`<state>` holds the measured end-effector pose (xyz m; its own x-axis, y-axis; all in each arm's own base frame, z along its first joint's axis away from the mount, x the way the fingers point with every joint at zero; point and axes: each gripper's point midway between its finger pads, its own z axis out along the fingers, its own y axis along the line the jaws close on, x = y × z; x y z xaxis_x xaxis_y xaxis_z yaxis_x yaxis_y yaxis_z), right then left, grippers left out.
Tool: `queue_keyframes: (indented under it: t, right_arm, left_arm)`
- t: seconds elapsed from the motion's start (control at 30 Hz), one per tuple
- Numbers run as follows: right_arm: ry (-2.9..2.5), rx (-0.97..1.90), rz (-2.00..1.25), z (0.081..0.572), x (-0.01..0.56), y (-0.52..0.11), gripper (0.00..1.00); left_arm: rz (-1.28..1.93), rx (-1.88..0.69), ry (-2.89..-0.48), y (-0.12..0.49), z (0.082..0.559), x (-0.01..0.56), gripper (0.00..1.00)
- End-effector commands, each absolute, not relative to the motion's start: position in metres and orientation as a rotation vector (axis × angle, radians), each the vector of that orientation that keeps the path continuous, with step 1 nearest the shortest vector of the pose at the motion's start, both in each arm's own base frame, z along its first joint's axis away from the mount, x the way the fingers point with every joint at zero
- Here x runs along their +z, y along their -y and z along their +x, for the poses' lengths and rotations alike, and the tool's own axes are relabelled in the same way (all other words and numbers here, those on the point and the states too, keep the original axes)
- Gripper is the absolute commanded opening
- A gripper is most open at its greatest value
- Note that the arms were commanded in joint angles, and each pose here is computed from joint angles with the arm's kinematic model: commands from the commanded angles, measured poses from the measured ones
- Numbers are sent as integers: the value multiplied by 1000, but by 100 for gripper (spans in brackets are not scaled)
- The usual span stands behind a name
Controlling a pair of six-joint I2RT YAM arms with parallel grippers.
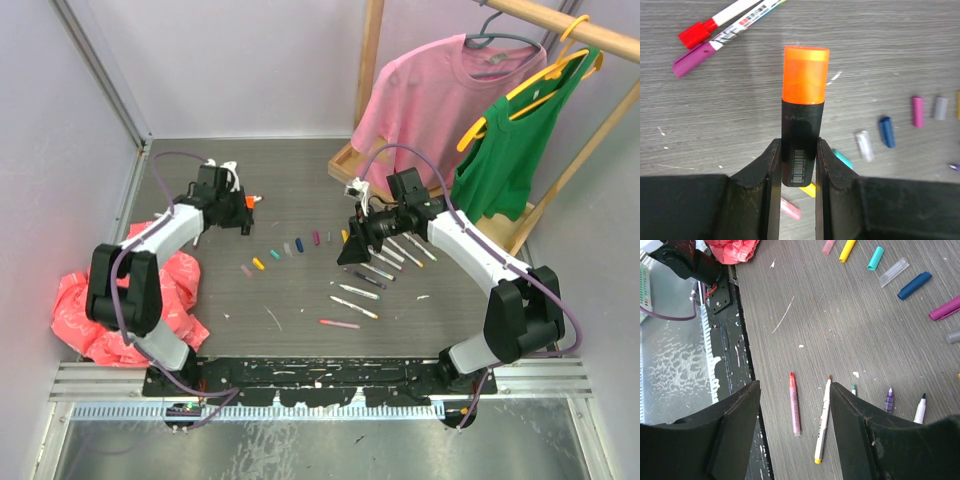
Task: Open the pen caps
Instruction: Pick up the pen from the center of the board.
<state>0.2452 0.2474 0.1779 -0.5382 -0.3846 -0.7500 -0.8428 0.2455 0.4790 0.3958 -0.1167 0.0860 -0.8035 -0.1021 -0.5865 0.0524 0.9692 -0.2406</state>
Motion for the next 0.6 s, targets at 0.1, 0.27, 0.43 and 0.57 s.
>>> queue_keyframes:
  t: [0.1, 0.27, 0.43, 0.57]
  right_arm:
    - [-1875, 1285, -1048, 254, 222, -248, 63]
    - [-1743, 1337, -921, 253, 242, -243, 65]
    - [-1546, 1327, -883, 242, 263, -240, 75]
    - [-1483, 1296, -877, 238, 268, -237, 77]
  left_arm:
    - [23, -757, -2139, 166, 380, 171, 0]
    - [19, -1028, -1837, 197, 343, 225, 0]
    - [57, -1116, -1662, 236, 302, 248, 0]
    - [5, -1141, -1569, 255, 284, 259, 0]
